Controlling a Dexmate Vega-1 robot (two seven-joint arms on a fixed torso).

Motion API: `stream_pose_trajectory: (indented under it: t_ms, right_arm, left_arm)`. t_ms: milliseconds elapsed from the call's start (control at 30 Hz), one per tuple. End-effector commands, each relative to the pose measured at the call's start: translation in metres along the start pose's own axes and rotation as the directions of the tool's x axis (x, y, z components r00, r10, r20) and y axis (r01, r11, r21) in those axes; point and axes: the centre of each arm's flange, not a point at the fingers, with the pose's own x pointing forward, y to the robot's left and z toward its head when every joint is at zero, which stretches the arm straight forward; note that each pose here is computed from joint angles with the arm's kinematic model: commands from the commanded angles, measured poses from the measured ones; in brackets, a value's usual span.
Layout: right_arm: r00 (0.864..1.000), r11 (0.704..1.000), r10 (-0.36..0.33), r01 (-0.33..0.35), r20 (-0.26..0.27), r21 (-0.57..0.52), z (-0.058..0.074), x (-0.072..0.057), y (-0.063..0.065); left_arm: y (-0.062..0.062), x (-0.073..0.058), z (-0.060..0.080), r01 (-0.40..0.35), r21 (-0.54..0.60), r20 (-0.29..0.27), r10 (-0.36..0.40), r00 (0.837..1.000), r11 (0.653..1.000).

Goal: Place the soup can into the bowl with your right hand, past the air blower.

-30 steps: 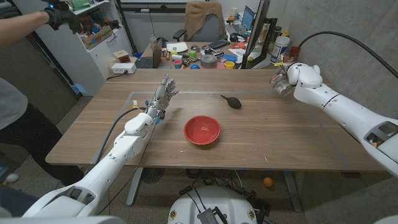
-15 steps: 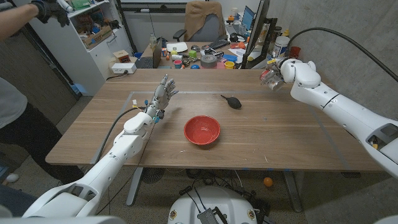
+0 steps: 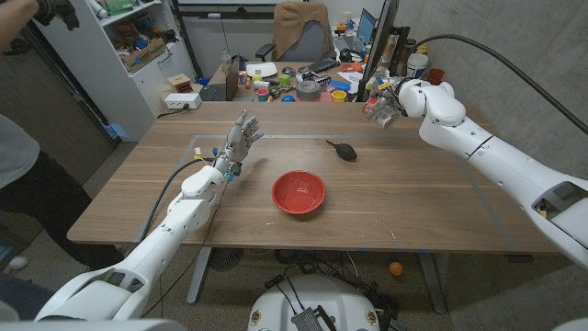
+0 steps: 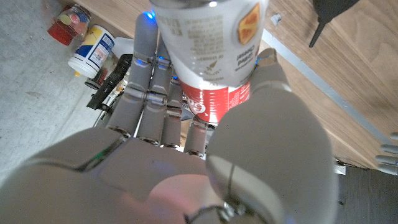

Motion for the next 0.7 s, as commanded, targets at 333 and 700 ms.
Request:
stream_pose_trajectory:
  t_ms: [333,700]
  right_arm:
    - [0.955,0.995,-0.076,0.093,0.288,-0.047,0.085,-0.035,-0.027]
    - [0.908,0.989,-0.094,0.133,0.409,-0.067,0.126,-0.052,-0.032]
  left_arm:
    - [0.008,-0.001,0.000,0.006,-0.005,0.006,-0.006,1.000,1.000]
    - [0.012,-0.002,0.001,0.010,-0.001,0.006,-0.010,1.000,1.000]
